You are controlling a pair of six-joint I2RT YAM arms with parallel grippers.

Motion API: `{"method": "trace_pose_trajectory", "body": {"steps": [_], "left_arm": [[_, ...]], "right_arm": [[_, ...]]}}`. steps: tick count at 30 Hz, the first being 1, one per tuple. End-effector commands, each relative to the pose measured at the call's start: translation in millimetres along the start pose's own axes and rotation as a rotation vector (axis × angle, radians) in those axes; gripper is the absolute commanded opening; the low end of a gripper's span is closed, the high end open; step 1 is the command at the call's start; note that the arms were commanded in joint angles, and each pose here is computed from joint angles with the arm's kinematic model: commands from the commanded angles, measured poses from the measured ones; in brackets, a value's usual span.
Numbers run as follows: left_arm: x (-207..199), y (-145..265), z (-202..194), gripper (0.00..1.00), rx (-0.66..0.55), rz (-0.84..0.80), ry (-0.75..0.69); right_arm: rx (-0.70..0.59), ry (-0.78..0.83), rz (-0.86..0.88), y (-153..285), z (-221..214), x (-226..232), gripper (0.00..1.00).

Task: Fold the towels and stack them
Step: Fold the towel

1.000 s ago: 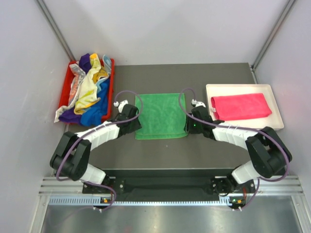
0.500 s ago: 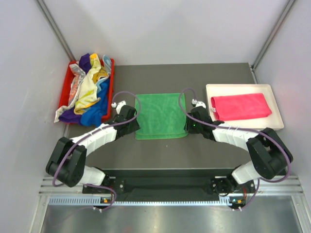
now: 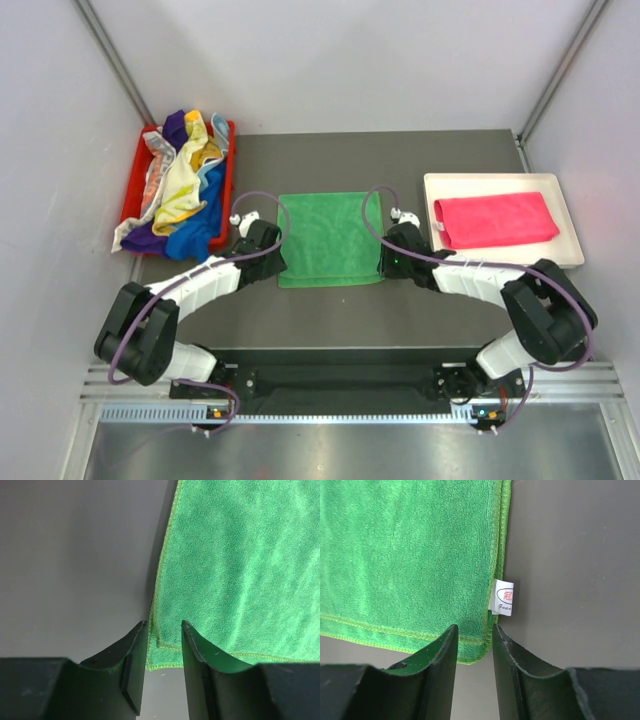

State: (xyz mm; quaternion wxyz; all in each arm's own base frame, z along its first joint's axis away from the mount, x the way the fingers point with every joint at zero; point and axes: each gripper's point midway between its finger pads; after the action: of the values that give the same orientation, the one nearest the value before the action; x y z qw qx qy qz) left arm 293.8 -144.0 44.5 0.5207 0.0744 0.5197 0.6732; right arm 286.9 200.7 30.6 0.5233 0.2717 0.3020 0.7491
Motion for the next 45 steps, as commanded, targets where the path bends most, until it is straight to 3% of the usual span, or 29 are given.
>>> {"method": "trace_pose_trajectory", "body": {"steps": [1, 13, 25, 30, 41, 45], "left_arm": [[-0.4, 0.0, -0.2, 0.37, -0.011, -0.011, -0.013], [0.0, -5.1, -5.1, 0.22, 0.004, -0.01, -0.017], [-4.6, -3.4, -2.7, 0.0, 0.002, -0.019, -0.026], [-4.6, -3.0, -2.4, 0.0, 0.002, -0.018, -0.032], [-34.5, 6.8, 21.2, 0.0, -0.038, -0.061, -0.043], [-64.4, 8.8, 47.8, 0.0, -0.104, -0.095, -0.029]], "right_arm": [[-0.055, -0.007, 0.007, -0.8, 20.2, 10.9, 0.33], [-0.046, -0.005, 0.005, -3.5, 19.9, 12.3, 0.29], [-0.048, 0.0, 0.005, -0.8, 23.5, 12.4, 0.09], [-0.048, 0.001, 0.01, 2.1, 24.7, 13.5, 0.0], [-0.107, 0.026, 0.009, 19.2, 58.4, 14.8, 0.0], [-0.159, 0.015, -0.002, 22.7, 94.5, 5.9, 0.0]]}}
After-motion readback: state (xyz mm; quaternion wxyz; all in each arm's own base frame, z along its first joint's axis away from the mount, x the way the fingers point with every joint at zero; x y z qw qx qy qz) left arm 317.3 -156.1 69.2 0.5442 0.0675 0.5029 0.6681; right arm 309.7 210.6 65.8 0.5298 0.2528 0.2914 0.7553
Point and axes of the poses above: each gripper's point midway between its finger pads, its own y axis back along the fingers, its own x axis along the line the jaws close on, z = x × y, and after that the axes turned 14 degrees about y, right-handed
